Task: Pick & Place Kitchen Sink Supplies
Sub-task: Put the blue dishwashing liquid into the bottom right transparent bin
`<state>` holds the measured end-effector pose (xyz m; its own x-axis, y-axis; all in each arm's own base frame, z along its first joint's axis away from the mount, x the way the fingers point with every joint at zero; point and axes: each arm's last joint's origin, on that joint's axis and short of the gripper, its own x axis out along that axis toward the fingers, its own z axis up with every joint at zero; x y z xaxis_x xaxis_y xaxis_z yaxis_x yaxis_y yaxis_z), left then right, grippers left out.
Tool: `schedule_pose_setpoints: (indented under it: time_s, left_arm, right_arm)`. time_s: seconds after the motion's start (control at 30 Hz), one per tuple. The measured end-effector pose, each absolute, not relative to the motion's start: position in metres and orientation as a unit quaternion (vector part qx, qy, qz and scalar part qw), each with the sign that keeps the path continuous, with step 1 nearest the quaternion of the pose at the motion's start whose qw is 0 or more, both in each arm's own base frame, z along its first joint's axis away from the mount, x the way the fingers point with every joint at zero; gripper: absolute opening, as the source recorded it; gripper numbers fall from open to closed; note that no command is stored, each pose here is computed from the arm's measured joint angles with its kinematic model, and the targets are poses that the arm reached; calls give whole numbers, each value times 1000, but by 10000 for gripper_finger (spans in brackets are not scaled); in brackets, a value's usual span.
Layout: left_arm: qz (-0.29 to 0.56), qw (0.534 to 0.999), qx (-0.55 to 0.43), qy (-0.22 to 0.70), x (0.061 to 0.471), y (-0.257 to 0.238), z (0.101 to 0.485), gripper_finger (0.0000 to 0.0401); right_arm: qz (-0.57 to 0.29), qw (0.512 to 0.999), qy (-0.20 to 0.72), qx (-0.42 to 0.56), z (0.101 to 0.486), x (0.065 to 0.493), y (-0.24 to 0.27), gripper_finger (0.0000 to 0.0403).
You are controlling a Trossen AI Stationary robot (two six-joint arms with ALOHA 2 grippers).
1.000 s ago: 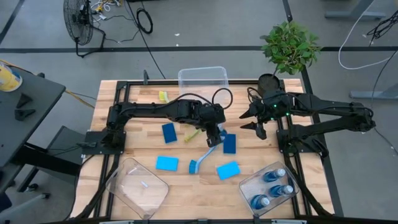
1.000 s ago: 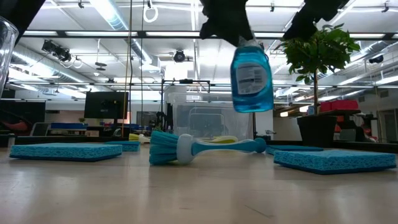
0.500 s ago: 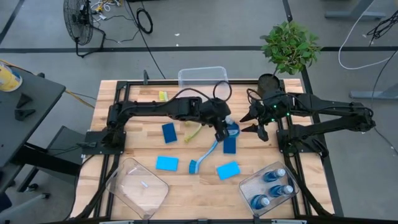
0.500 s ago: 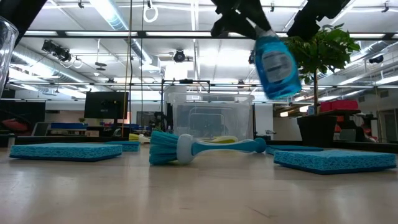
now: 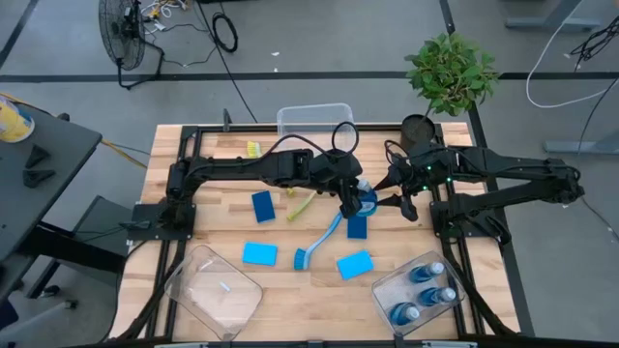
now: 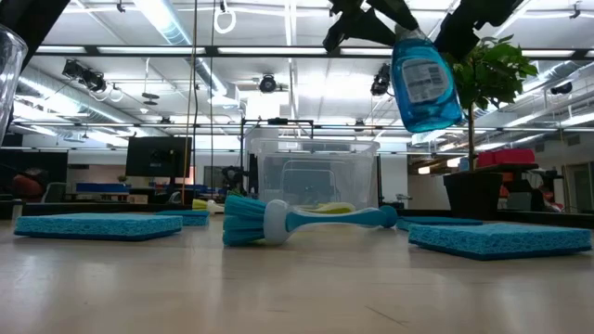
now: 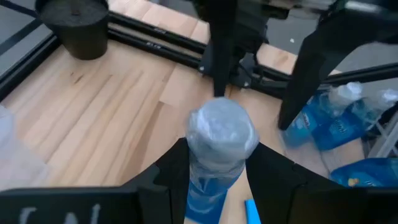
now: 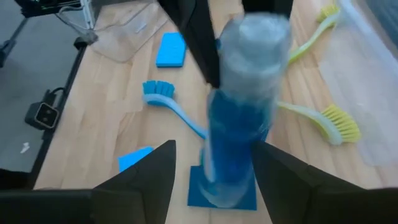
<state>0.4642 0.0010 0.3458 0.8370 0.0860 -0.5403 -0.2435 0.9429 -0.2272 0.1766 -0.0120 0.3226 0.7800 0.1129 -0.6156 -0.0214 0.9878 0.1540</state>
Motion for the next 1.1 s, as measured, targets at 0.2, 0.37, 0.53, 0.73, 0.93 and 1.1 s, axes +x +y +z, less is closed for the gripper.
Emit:
schedule_pose_setpoints:
  time_s: [0.2,0.37,0.53,0.73,0.93,1.1]
  left_arm:
    - [76,951,-148,260,466,0,348,139]
    - [75,950,-150,262,465,-1,348,139]
    - [72,954,-151,249,467,-2,350,139]
    - [70,960,-154,223,469,-2,355,139]
    - [64,965,-156,202,471,-3,359,139]
    - [64,963,-156,209,470,-3,358,139]
  right_arm:
    - [15,946,318,63,324,178,-14,214]
    - [15,942,328,71,323,177,-13,214]
    - [28,941,329,76,323,177,-12,214]
    - [29,944,319,77,324,178,-12,214]
    - [31,954,287,79,329,183,-13,214]
    - [32,949,301,91,326,185,-13,203]
